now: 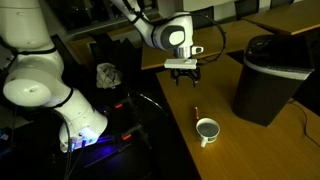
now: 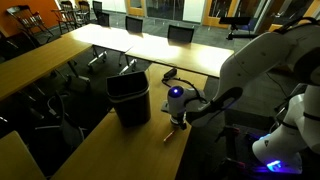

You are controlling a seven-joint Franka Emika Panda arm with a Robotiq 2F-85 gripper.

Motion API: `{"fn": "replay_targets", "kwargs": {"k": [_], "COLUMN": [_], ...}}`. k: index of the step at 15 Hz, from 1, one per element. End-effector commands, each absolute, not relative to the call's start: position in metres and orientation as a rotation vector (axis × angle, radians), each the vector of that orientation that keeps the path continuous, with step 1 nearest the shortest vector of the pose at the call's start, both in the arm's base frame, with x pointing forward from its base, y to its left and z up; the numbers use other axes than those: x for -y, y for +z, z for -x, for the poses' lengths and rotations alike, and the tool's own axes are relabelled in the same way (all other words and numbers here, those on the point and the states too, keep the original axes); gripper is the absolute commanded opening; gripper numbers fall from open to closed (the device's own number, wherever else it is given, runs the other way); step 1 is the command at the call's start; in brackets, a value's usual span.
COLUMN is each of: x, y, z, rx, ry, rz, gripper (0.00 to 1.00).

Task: Pick the marker on the table and put it in the bowl

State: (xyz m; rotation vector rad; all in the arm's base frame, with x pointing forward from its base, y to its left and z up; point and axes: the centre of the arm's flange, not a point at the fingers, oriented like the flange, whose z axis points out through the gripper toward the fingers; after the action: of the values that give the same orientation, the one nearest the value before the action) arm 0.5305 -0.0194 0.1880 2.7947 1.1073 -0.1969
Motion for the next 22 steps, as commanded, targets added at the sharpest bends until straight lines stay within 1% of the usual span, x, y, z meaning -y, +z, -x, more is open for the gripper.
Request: {"fn": "replay_targets", "kwargs": {"k": [1,5,10,18,21,22], "x": [0.030,0.044,0.059,0.040,0.038,0.036], "y": [0.144,0.085,0.030,-0.030,-0.053,-0.061], "z": [-0.560,-0.578,-0.597,-0.597,-0.600,-0.601], "rx": [-1.226,-1.374,-1.459,-1.478,-1.441,-1.450], "ry": [-0.118,-0.183,-0.179,-0.238,-0.267,-0.275], "rz": [-2.803,-2.833,-2.794,-2.731,-2.713,-2.698], "gripper": [1.00,1.00,1.00,1.00,0.94,0.87]}}
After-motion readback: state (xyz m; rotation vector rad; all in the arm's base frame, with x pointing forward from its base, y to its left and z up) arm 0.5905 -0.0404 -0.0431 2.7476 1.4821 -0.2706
